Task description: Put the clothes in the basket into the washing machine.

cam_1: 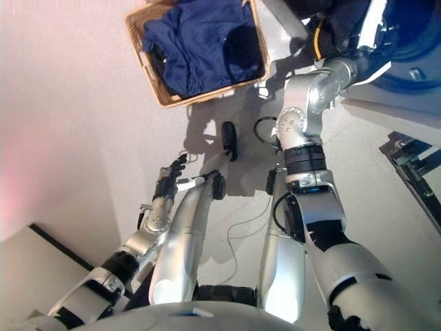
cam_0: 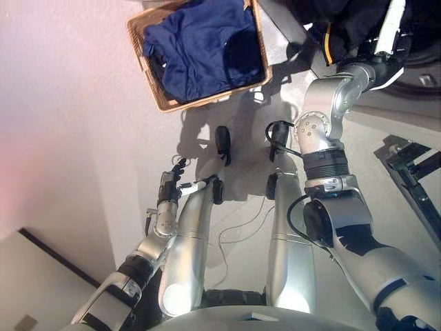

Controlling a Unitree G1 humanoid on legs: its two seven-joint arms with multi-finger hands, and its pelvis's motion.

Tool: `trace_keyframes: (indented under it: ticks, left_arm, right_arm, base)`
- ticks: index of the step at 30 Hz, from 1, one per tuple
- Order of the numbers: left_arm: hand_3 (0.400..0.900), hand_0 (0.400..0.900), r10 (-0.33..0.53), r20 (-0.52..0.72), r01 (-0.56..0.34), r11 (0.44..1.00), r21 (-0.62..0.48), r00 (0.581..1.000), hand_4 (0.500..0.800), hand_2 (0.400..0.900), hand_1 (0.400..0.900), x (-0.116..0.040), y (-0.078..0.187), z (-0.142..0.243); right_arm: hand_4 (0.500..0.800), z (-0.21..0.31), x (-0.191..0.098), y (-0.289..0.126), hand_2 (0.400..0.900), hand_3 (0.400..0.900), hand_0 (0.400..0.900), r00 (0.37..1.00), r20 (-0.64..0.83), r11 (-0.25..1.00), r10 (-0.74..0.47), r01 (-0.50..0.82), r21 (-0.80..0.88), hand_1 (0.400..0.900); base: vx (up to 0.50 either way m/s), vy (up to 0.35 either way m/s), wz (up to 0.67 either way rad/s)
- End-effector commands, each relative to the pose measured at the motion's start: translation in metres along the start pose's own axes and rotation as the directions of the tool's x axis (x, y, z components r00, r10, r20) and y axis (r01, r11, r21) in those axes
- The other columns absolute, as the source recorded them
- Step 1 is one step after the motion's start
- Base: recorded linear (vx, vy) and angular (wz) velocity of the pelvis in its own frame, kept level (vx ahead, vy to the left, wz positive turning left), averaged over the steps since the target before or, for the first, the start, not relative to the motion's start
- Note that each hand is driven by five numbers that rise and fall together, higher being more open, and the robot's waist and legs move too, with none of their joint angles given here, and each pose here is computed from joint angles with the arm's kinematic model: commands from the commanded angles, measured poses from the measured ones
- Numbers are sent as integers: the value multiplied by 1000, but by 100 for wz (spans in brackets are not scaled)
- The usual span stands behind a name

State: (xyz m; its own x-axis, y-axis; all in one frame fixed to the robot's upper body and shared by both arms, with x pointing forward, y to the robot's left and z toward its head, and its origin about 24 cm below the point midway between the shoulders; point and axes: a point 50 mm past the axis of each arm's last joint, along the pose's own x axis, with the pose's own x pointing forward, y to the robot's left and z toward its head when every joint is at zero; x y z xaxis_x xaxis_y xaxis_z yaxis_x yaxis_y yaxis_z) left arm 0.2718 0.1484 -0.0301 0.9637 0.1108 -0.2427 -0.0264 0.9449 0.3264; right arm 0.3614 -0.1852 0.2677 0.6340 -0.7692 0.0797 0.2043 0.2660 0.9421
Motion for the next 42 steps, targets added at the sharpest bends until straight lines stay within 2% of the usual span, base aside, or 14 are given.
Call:
trace_keyframes:
  ticks: [1,2,3,4,23,27,29,32,33,34,36,37,39,42]
  left_arm:
    - [900,900,-24,-112,23,1000,-12,993,800,900,900,-28,-4,-37]
    - [900,900,-27,-117,27,1000,-9,993,800,900,900,-28,-4,-38]
    - [900,900,-31,-118,30,1000,-10,993,800,900,900,-28,-5,-38]
    - [900,900,-30,-123,28,999,-18,992,800,900,900,-28,-5,-39]
    - [900,900,-28,-138,28,1000,-1,990,800,900,900,-18,-3,-39]
    - [900,900,-18,-157,16,1000,-14,987,800,900,900,-16,-6,-40]
    - [900,900,-8,-180,4,1000,-25,984,800,900,900,-16,-9,-43]
    - [900,900,1,-186,-4,1000,-13,983,800,900,900,-17,-9,-48]
    - [900,900,6,-178,-6,1000,1,984,800,900,900,-17,-6,-49]
    - [900,900,6,-178,-6,1000,1,984,800,900,900,-17,-6,-49]
    - [900,900,24,-172,-21,1000,21,985,800,900,900,-16,4,-52]
    - [900,900,24,-172,-21,1000,21,985,800,900,900,-16,3,-52]
    - [900,900,16,-169,-5,998,65,985,800,900,900,-15,5,-55]
    - [900,900,-13,-184,30,996,87,983,800,900,900,-15,4,-58]
  right_arm:
    - [500,53,-3,45,400,400,400,972,191,951,135,-181,251,400]
    - [594,51,-2,48,557,557,557,977,174,949,126,-170,265,557]
    - [733,48,-1,51,788,788,788,979,145,947,143,-178,267,788]
    - [800,42,-2,54,900,900,900,980,125,952,155,-182,246,900]
    - [800,2,16,30,900,900,900,983,-79,948,167,-138,288,900]
    - [800,-16,7,4,900,900,900,981,-118,977,156,-136,163,900]
    - [800,-43,-9,-44,900,900,900,962,-212,975,171,-197,-107,900]
    - [800,-62,-17,-114,900,900,900,933,-328,837,145,-293,-462,900]
    - [800,-61,-14,-144,900,900,900,931,-347,703,112,-321,-634,900]
    - [800,-61,-15,-144,900,900,900,931,-346,702,112,-321,-636,900]
    - [800,-50,-6,-203,900,900,900,923,-381,332,47,-374,-866,900]
    - [800,-50,-6,-203,900,900,900,924,-381,332,48,-374,-866,900]
    - [800,-29,-1,-258,900,900,900,929,-363,27,-69,-362,-932,900]
    - [800,-2,-2,-310,900,900,900,911,-317,-116,-265,-356,-927,900]
  base:
    - [31,59,-19]
    - [20,46,-17]
    - [17,43,-18]
    - [12,30,-17]
    - [-6,-15,9]
    - [21,9,-4]
    - [57,-17,-6]
    - [78,-42,-2]
    - [62,-52,4]
    - [117,-101,14]
    - [110,-97,18]
    - [117,-105,26]
    - [143,-128,36]
    - [118,-94,30]
